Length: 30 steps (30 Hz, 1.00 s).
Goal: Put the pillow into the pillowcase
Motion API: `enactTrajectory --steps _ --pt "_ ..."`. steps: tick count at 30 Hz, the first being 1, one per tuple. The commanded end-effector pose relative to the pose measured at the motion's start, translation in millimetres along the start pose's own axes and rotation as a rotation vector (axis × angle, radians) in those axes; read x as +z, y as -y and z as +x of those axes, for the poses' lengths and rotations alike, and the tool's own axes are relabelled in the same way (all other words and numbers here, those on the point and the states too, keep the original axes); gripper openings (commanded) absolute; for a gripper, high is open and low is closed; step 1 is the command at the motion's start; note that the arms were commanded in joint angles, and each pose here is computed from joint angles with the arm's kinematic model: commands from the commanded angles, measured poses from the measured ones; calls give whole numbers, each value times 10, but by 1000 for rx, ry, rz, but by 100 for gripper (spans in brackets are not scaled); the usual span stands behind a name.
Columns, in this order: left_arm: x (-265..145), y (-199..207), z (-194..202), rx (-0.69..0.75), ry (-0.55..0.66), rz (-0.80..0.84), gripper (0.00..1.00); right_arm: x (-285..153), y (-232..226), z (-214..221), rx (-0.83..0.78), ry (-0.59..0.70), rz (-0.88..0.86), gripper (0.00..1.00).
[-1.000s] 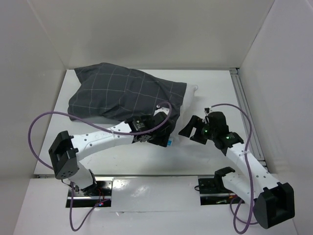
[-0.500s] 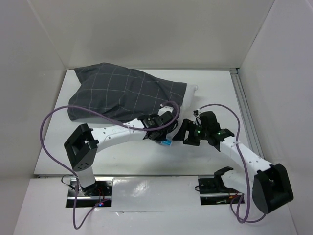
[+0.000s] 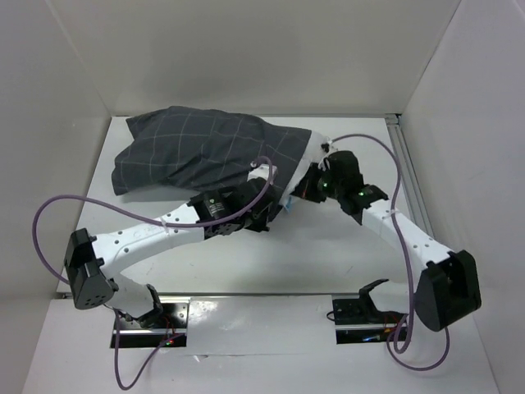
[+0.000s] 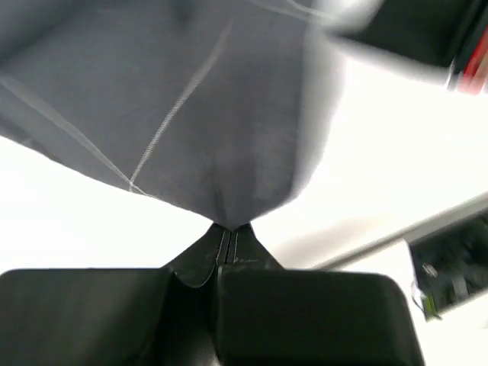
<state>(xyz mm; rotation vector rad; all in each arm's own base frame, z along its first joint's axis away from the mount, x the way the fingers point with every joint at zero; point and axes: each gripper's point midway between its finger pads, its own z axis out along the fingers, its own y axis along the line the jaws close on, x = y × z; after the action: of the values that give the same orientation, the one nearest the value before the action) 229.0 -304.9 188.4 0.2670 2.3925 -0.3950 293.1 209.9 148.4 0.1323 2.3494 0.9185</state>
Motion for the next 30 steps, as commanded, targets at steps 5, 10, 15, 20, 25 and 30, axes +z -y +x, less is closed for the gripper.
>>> enactTrajectory --steps 5,10,15,20,25,30 --pt "-898 938 -497 32 87 410 0 -28 -629 -735 -47 192 -132 0" --pt "-1473 1255 -1253 81 292 532 0 598 -328 -576 32 95 -96 0" --pt "-2076 1373 -1790 108 439 600 0 -46 -722 -671 18 202 -195 0" --pt "-2748 1410 -2275 109 633 684 0 -889 -1190 -647 6 278 -280 0" --pt "-2132 1150 -2771 48 625 633 0 -1234 -1328 -525 102 234 -319 0" --pt "-739 783 -3037 -18 489 498 0 -991 -1117 -446 235 189 -235 0"
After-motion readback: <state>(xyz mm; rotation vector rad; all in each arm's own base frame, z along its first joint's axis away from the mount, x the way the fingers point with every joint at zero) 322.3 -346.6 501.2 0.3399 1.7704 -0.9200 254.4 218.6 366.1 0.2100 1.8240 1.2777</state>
